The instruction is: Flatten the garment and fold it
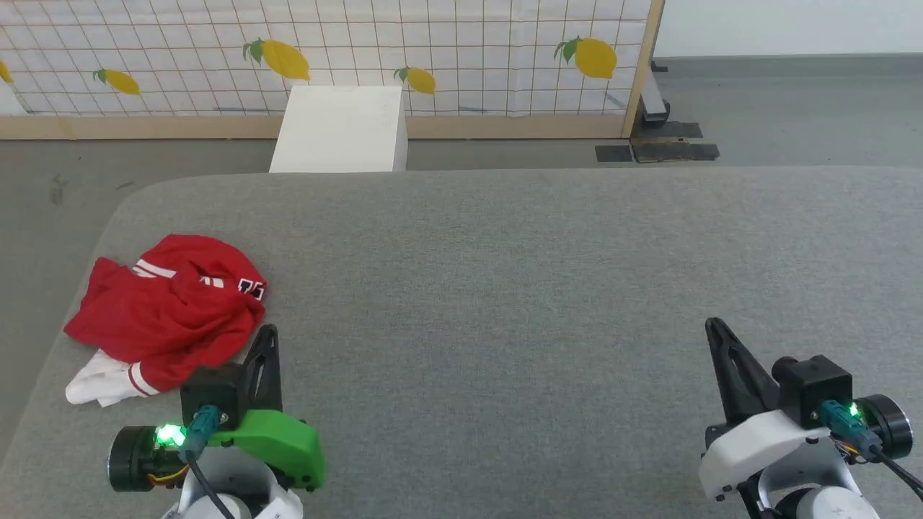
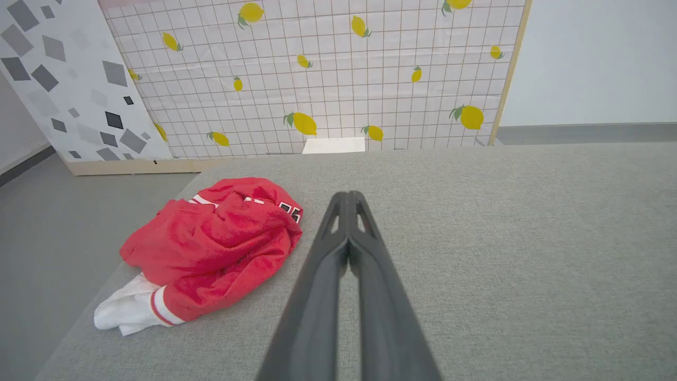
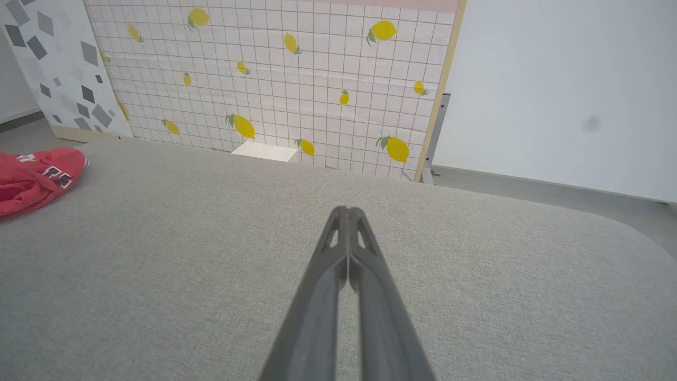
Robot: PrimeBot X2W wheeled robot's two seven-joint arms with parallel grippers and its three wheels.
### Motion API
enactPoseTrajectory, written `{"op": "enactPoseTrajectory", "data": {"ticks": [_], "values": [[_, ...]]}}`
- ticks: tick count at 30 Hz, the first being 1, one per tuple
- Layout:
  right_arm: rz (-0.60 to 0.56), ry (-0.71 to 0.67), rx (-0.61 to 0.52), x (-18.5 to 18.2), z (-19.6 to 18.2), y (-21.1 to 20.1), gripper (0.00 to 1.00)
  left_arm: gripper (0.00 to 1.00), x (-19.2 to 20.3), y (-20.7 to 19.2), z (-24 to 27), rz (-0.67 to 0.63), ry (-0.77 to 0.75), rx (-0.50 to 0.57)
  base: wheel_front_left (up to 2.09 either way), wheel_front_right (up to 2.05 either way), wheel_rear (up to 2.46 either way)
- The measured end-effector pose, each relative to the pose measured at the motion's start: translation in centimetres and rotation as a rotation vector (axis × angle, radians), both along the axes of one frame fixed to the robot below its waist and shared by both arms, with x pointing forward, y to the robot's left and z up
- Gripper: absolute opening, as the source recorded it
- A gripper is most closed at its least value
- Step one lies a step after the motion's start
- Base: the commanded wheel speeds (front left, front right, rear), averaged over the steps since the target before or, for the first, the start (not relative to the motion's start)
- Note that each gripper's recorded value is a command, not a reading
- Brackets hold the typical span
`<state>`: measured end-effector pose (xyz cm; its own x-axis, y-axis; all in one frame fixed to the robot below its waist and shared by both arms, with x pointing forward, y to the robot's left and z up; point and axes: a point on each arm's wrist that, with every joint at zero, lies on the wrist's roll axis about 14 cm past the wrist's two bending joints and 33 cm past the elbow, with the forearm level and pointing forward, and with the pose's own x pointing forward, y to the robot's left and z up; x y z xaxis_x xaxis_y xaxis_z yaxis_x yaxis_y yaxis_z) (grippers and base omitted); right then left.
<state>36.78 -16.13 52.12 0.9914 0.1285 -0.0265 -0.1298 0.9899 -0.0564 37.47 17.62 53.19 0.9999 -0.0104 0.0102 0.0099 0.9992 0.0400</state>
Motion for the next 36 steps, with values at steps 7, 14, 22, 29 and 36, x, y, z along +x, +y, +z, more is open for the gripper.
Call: {"op": "enactPoseTrajectory", "data": {"ticks": [7,14,22,29,36], "values": [[0.0,0.0,0.0,0.0,0.0,0.0,0.0,0.0,0.0,0.0,0.0,0.0,0.0,0.0,0.0,0.0,0.0],[0.0,0.0,0.0,0.0,0.0,0.01,0.0,0.0,0.0,0.0,0.0,0.0,0.0,0.0,0.0,0.0,0.0],[0.0,0.0,0.0,0.0,0.0,0.01,0.0,0.0,0.0,0.0,0.0,0.0,0.0,0.0,0.0,0.0,0.0],[0.0,0.0,0.0,0.0,0.0,0.01,0.0,0.0,0.0,0.0,0.0,0.0,0.0,0.0,0.0,0.0,0.0],[0.0,0.0,0.0,0.0,0.0,0.0,0.0,0.0,0.0,0.0,0.0,0.0,0.0,0.0,0.0,0.0,0.0]]}}
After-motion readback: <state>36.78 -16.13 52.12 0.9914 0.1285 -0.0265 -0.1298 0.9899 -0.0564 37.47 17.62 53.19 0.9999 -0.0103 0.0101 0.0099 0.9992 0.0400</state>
